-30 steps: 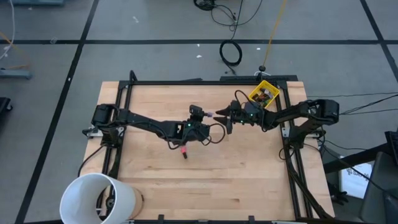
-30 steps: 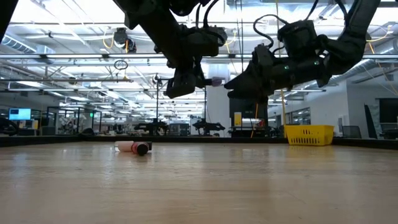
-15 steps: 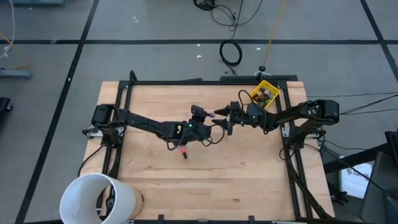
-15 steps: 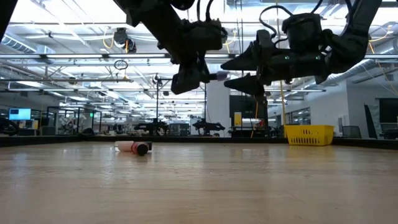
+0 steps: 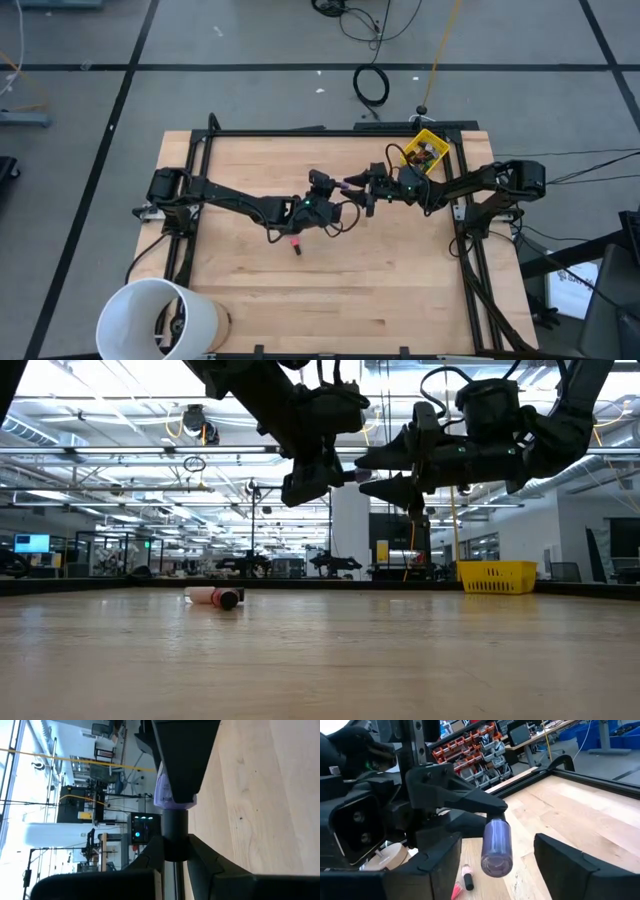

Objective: Pick & Place Nail Polish
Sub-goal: Put the light blue nail polish bottle into the yellow bin

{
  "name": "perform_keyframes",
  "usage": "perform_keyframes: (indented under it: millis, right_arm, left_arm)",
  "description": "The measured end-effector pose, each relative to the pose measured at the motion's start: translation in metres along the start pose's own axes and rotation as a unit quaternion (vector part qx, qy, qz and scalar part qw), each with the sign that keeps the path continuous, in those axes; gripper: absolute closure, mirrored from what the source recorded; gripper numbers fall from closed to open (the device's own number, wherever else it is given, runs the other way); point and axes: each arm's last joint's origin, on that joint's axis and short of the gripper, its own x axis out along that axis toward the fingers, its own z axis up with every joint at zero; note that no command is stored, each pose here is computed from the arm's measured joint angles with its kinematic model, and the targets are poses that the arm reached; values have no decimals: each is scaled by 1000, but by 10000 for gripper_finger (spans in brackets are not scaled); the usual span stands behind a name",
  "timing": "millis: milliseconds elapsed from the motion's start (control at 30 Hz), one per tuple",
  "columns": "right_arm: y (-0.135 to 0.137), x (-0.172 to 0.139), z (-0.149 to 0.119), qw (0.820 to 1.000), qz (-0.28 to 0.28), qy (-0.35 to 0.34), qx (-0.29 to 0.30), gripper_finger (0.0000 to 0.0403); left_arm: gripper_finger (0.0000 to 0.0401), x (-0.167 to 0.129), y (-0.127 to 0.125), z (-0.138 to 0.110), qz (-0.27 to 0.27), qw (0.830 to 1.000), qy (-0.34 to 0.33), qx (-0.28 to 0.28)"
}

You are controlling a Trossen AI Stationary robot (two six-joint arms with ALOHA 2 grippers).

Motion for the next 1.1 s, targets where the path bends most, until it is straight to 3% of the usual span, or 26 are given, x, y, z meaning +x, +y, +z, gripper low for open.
perform_keyframes:
  millis: [833, 1100]
  right_arm:
    - [0, 0, 0, 1000, 2, 2, -23, 335]
    - [0, 0, 0, 1000, 11, 6, -28, 337]
  left_arm:
    - [356, 0, -1, 0, -7, 1000, -4, -14]
    - [340, -3, -3, 2, -8, 1000, -9, -23]
